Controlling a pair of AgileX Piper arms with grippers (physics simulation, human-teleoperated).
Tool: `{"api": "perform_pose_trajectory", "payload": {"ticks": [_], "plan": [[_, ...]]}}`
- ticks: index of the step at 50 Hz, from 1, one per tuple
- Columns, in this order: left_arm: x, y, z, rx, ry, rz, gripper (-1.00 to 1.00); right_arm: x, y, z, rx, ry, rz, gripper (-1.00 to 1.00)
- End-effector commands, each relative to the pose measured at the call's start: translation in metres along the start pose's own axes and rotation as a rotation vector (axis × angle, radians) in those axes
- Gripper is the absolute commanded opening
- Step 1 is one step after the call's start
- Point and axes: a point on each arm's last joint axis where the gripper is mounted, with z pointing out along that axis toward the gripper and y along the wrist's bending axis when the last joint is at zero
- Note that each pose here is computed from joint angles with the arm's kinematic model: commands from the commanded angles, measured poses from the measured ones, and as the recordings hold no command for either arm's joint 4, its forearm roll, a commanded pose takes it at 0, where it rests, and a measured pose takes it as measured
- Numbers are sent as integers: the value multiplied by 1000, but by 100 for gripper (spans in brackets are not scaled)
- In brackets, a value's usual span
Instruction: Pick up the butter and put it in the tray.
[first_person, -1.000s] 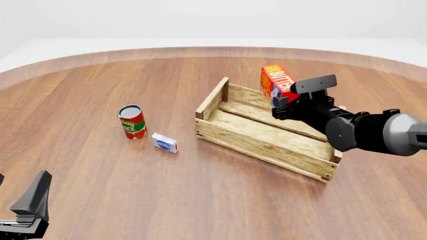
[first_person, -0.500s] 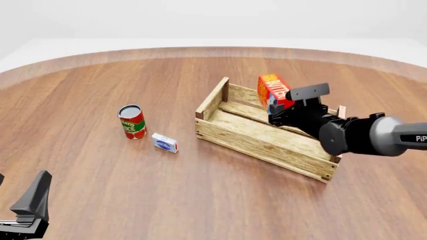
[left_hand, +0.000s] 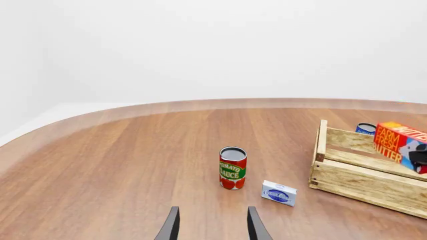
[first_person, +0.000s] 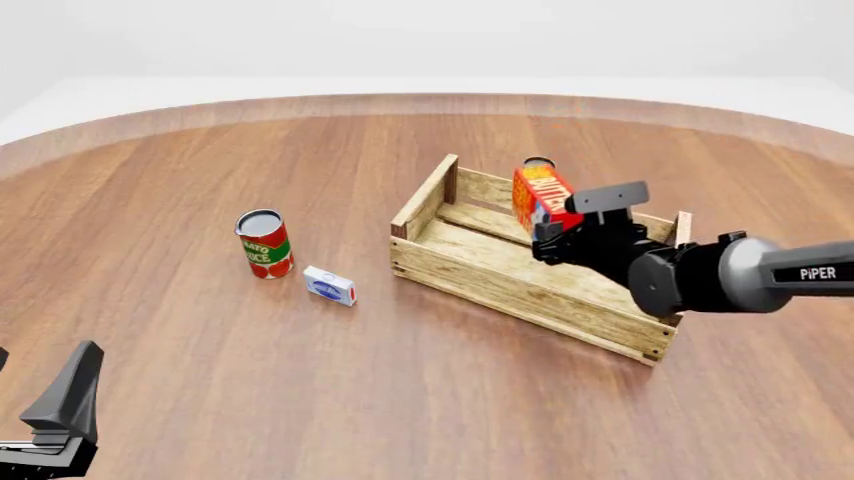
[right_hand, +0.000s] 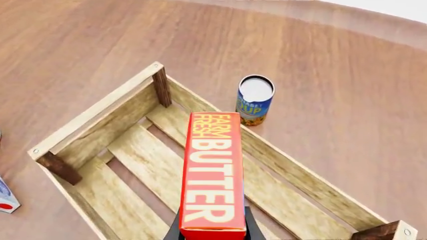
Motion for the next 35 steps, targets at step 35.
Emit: {"api": "perform_pose_trajectory", "payload": {"ticks": [35], "plan": [[0, 0, 0, 0, 0, 0, 100, 5, -2, 12, 1, 26, 18, -100]]}}
